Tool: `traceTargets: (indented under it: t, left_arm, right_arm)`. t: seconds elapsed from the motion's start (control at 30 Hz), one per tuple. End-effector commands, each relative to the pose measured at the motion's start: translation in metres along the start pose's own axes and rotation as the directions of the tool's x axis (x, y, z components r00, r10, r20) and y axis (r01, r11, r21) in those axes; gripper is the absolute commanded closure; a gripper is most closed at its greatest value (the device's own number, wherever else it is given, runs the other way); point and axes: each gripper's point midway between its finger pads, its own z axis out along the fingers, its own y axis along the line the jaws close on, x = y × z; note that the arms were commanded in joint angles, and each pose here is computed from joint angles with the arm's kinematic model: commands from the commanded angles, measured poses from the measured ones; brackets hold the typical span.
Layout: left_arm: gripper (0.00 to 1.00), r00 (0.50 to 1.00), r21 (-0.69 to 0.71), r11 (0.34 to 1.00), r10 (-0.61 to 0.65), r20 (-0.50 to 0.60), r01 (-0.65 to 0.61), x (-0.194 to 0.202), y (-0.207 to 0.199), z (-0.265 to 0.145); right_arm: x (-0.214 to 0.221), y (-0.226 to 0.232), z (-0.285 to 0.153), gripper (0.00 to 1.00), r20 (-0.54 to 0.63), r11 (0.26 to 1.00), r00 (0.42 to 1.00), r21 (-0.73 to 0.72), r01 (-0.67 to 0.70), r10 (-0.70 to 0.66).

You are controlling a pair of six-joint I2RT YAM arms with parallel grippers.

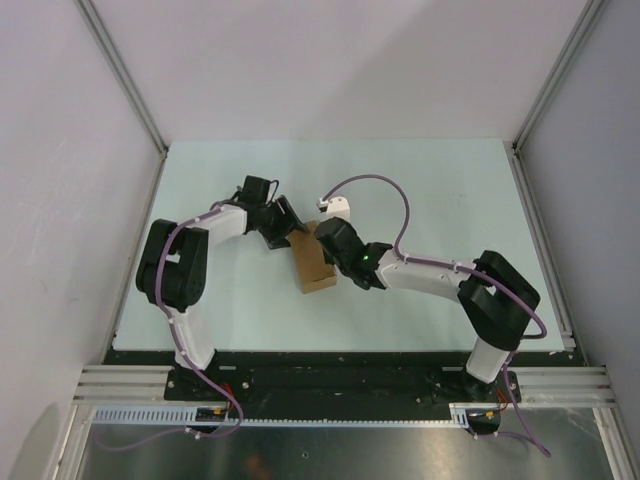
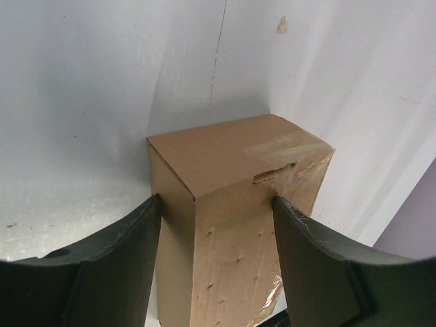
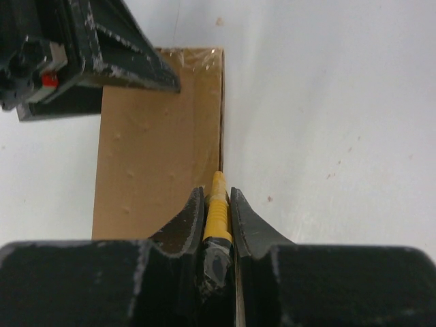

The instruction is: Unpack the express box

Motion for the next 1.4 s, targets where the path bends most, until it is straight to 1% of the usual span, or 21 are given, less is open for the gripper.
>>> traceTargets:
  t: [0.0,0.13,0.2,0.37,0.53,0.8,1.03,1.17,1.37]
  left_arm:
    - [0.41,1.000,-0.293,0.956,-0.026,-0.013,0.021,0.023,0.078,0.012]
    - [0.41,1.000,-0.331,0.944,-0.006,0.020,0.012,0.017,0.088,0.012]
    - [0.41,1.000,-0.332,0.943,-0.008,0.028,0.017,0.016,0.088,0.012]
    - [0.42,1.000,-0.341,0.940,-0.006,0.029,0.016,0.016,0.092,0.015]
    - [0.42,0.999,-0.333,0.943,-0.009,0.033,0.020,0.014,0.089,0.017]
    - [0.42,0.999,-0.323,0.946,-0.009,0.035,0.020,0.012,0.086,0.019]
    - [0.42,1.000,-0.317,0.948,-0.011,0.021,0.017,0.015,0.086,0.019]
    - [0.43,1.000,-0.299,0.954,-0.001,0.019,0.007,0.012,0.080,0.018]
    - [0.41,0.999,-0.281,0.960,0.021,0.044,-0.008,0.005,0.072,0.011]
  right_arm:
    - [0.020,0.004,-0.030,1.00,-0.098,1.000,0.995,0.008,0.019,-0.018]
    - [0.033,0.006,-0.047,1.00,-0.139,0.999,0.989,0.017,0.045,-0.042]
    - [0.035,0.013,-0.057,1.00,-0.139,0.999,0.989,0.002,0.053,-0.052]
    - [0.042,0.019,-0.067,1.00,-0.164,0.999,0.985,-0.020,0.050,-0.053]
    - [0.047,0.016,-0.078,1.00,-0.181,0.998,0.982,-0.019,0.056,-0.059]
    - [0.061,0.016,-0.090,1.00,-0.214,0.999,0.976,-0.026,0.026,-0.031]
    - [0.066,0.022,-0.098,1.00,-0.222,0.999,0.975,-0.031,-0.025,0.018]
    - [0.060,0.026,-0.109,1.00,-0.223,0.997,0.974,-0.055,-0.060,0.047]
    - [0.027,0.021,-0.137,1.00,-0.156,0.986,0.980,-0.090,-0.137,0.122]
